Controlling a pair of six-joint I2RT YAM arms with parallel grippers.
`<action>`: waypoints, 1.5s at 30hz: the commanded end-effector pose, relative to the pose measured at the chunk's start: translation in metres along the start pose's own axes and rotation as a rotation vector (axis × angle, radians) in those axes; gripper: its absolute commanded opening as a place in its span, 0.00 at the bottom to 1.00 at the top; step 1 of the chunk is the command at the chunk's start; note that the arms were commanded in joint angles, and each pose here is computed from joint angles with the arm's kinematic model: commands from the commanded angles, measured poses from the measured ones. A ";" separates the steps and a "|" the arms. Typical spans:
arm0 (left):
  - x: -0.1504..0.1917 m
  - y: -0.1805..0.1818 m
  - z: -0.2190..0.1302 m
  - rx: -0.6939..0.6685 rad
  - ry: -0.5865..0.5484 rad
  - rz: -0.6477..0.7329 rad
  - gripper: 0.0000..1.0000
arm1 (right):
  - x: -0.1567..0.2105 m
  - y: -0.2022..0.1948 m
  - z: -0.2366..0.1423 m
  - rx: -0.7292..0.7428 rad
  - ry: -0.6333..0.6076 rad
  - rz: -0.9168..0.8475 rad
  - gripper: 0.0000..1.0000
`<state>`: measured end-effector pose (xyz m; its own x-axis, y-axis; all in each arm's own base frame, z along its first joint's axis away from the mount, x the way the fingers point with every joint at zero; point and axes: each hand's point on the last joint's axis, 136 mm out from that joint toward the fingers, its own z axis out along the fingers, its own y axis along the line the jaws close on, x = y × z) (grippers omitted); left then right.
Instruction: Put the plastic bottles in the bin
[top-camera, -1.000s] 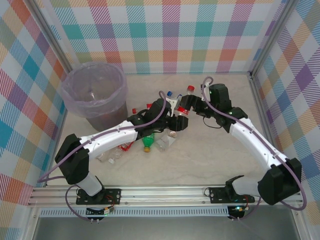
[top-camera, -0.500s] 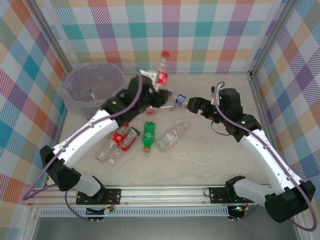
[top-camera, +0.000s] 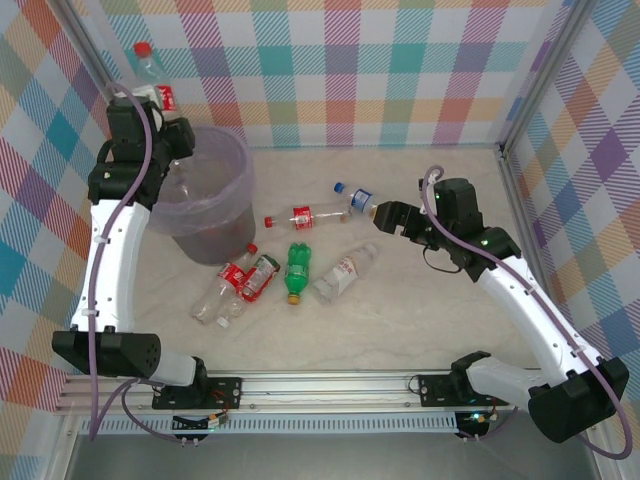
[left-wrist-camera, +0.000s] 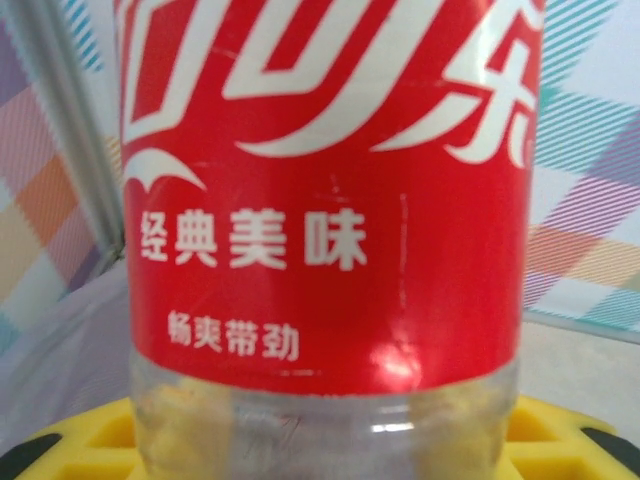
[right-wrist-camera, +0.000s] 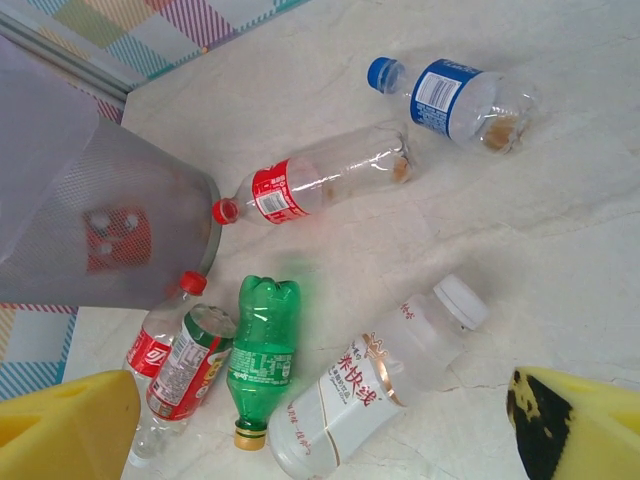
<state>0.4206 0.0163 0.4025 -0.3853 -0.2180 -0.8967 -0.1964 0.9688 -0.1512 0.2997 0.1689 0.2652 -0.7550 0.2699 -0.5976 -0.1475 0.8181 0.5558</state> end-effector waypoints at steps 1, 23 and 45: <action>0.016 0.016 0.008 -0.007 0.004 -0.012 0.46 | -0.011 0.012 -0.006 -0.034 -0.026 -0.033 0.94; 0.096 0.028 0.022 0.000 0.165 -0.055 0.71 | -0.012 0.015 0.015 -0.055 0.002 -0.015 0.93; 0.063 0.008 0.005 0.100 0.106 -0.050 1.00 | -0.011 0.015 0.024 -0.058 0.022 -0.003 0.93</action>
<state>0.4021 0.0149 0.3072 -0.5251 -0.2803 -0.8035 -0.1742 0.9596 -0.2210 0.3178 0.1845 0.2452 -0.7936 0.2465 -0.5562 -0.1465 0.8100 0.5679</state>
